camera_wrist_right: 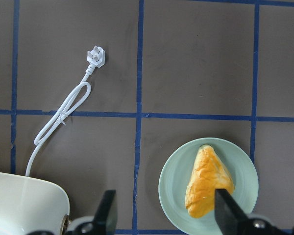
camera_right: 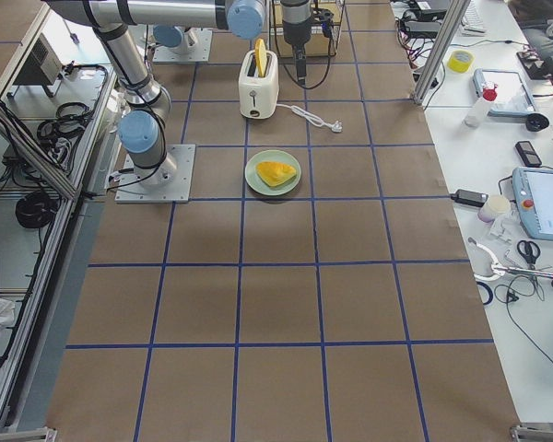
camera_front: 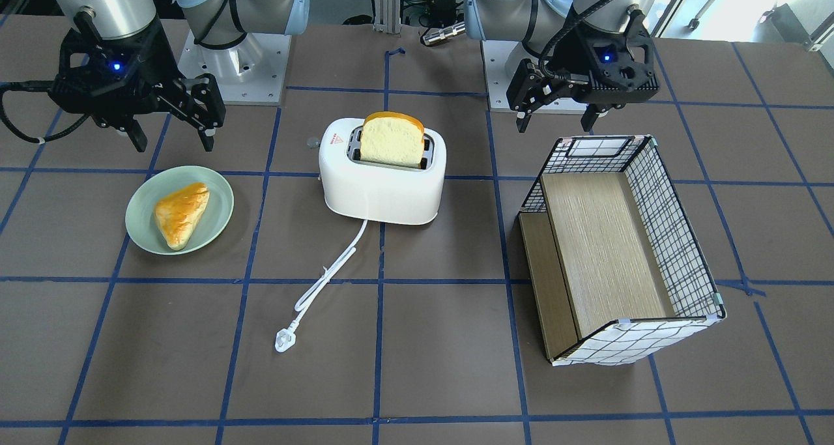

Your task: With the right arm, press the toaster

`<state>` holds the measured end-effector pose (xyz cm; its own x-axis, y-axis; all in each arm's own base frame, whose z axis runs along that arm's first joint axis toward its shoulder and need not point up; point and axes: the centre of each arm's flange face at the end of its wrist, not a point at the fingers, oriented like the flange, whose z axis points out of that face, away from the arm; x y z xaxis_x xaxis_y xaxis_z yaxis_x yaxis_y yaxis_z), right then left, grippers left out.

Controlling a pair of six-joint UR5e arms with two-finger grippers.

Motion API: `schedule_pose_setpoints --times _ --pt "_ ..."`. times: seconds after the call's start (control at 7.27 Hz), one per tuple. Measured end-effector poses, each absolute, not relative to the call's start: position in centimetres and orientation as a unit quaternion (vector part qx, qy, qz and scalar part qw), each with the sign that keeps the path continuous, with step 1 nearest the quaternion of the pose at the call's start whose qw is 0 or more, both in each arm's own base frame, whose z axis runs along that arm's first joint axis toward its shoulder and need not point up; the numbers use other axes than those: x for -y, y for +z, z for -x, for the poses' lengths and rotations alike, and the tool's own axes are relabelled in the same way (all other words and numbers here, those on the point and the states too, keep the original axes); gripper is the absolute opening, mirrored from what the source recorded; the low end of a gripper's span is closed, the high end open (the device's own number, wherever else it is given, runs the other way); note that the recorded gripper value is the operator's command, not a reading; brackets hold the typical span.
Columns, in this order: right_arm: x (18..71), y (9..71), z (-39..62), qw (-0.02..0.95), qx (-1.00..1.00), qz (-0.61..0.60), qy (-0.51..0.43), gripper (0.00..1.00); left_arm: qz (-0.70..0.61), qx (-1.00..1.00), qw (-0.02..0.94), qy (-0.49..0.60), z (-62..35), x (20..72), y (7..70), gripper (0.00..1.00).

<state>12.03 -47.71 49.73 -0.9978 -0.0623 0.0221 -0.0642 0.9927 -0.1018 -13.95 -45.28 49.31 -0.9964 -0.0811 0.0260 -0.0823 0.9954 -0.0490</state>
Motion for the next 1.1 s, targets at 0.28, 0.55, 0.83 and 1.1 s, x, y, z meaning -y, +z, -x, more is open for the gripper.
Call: schedule_pose_setpoints --times 0.28,0.55,0.83,1.1 --pt "48.1 51.9 -12.3 -0.005 0.999 -0.037 0.008 1.00 -0.041 0.999 0.012 0.025 13.9 45.3 49.3 1.00" --pt "49.4 52.9 -12.1 0.000 0.998 -0.057 -0.005 1.00 -0.041 0.999 0.012 0.025 13.9 45.3 49.3 1.00" --pt "50.5 53.4 -11.7 0.019 0.996 -0.088 -0.006 1.00 -0.041 0.999 0.012 0.025 13.9 45.3 49.3 1.00" --pt "51.0 53.5 -11.6 0.025 0.996 -0.088 0.002 0.97 -0.041 0.999 0.012 0.025 13.9 45.3 49.3 1.00"
